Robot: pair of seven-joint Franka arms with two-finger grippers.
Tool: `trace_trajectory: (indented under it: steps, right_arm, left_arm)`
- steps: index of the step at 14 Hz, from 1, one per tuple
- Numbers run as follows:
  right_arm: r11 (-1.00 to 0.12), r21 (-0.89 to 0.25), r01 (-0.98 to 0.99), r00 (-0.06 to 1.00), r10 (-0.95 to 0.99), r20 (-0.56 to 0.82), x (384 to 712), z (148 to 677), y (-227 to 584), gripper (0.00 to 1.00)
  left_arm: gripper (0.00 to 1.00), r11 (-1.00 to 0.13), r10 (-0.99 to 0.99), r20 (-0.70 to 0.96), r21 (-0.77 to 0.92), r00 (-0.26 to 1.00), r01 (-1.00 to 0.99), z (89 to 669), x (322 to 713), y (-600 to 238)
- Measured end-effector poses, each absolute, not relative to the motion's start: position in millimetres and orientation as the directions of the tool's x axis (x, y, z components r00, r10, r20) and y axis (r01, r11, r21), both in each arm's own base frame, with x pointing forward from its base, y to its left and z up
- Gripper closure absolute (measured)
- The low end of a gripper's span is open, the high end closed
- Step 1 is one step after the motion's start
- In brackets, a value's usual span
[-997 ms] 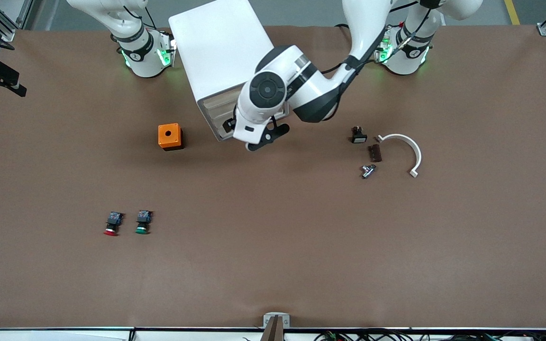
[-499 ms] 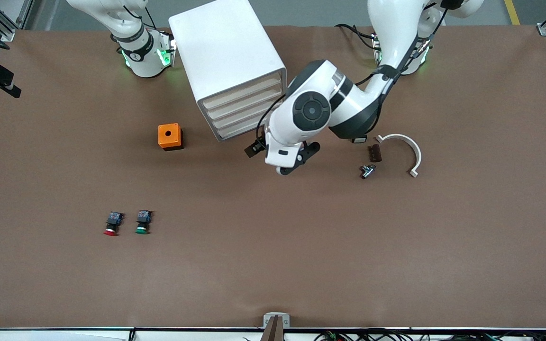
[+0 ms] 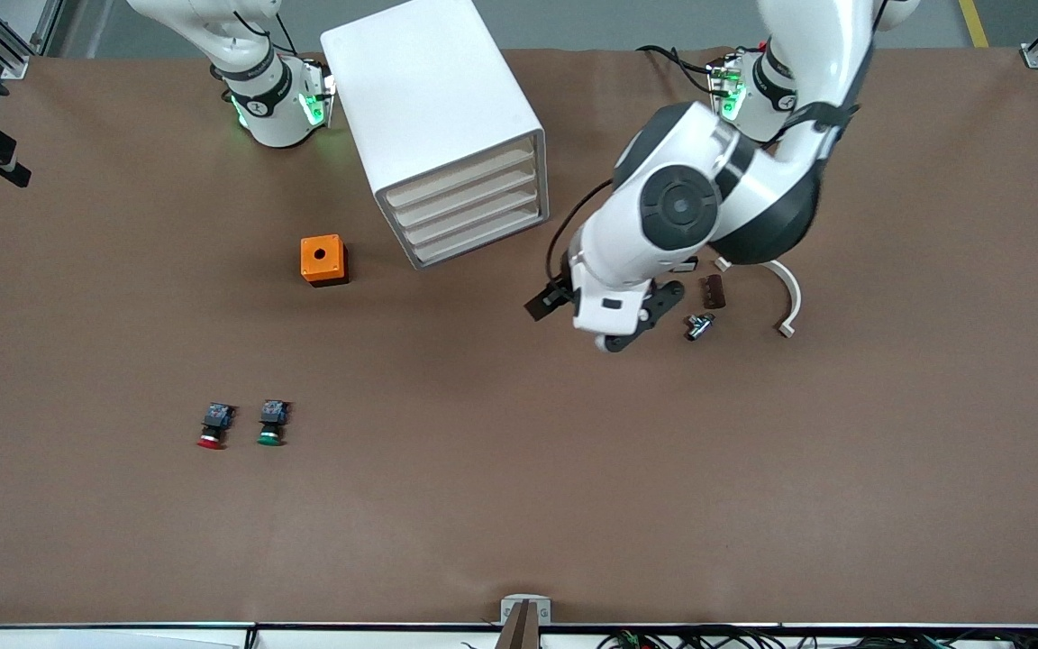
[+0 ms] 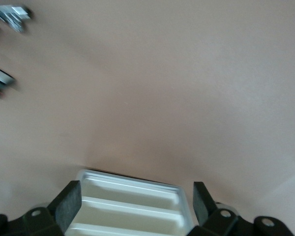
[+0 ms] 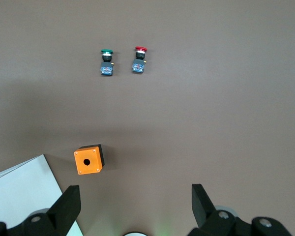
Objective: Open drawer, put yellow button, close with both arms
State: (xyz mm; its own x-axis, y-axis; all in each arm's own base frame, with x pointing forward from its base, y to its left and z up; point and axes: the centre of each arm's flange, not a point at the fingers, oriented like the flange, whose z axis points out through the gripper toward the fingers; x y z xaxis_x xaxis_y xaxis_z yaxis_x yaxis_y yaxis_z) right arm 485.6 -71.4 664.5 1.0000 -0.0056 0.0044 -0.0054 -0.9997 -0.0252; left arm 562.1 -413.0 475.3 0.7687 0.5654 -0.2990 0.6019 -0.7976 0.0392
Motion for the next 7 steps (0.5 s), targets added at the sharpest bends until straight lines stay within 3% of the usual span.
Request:
trace_trajectory:
  steps: [7]
  right_arm:
    - [-1.000,0.002,-0.011,1.000,-0.011,0.009,486.5,665.3,-70.4,0.00]
  left_arm:
    - [0.00,-0.928,0.348,-0.303,0.025,0.887,0.372,583.6,564.9,-236.2]
